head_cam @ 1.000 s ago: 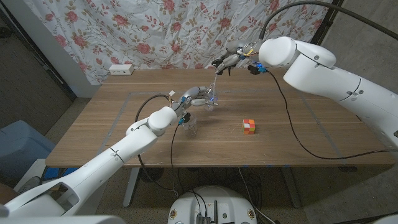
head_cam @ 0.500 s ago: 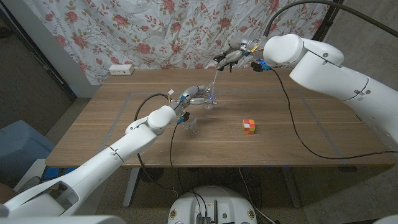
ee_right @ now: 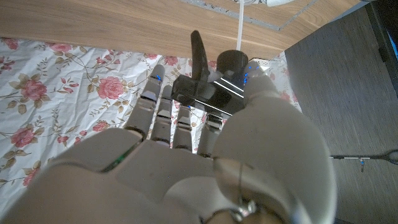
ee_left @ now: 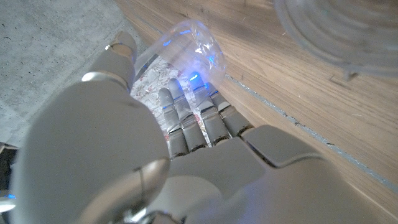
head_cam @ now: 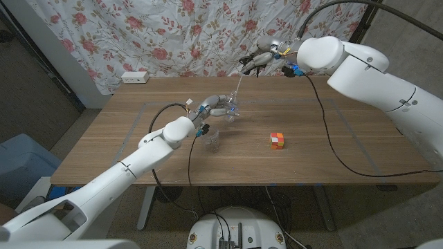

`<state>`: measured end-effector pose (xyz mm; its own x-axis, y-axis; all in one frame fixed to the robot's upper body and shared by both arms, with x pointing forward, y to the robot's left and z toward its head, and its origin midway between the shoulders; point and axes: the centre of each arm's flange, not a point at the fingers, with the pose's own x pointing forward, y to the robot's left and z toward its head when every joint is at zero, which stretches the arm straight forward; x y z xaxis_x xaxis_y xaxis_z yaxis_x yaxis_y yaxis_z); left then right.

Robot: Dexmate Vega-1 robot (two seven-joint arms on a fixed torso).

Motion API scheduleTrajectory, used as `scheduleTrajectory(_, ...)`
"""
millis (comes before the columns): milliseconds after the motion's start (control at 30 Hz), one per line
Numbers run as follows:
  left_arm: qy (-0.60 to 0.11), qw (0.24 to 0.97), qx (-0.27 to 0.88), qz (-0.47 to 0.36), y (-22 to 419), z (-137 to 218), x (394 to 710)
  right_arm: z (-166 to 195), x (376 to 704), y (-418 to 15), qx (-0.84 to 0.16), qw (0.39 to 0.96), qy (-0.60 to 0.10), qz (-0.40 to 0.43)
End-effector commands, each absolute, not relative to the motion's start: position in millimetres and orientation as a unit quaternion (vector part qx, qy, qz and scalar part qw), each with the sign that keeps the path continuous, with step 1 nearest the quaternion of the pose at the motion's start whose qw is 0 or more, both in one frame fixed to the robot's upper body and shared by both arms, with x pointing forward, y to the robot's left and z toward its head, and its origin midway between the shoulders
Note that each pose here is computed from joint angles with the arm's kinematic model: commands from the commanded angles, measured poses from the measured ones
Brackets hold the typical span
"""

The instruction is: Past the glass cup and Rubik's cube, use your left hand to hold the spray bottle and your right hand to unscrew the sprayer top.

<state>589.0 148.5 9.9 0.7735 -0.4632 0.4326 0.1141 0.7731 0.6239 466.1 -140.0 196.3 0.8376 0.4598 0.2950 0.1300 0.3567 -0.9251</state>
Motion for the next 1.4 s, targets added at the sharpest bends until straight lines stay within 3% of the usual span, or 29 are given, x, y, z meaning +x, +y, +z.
scheduleTrajectory(33,-0.293,0.893,0.302,-0.156,157.3,13.5,590.4,201.8,463.8,-145.7,-0.542,0.786,-0.279,0.100)
scheduleTrajectory(1400,-0.289,0.898,0.309,-0.121,189.7,13.8,594.3,217.6,457.2,-166.4,-0.499,0.808,-0.303,0.077)
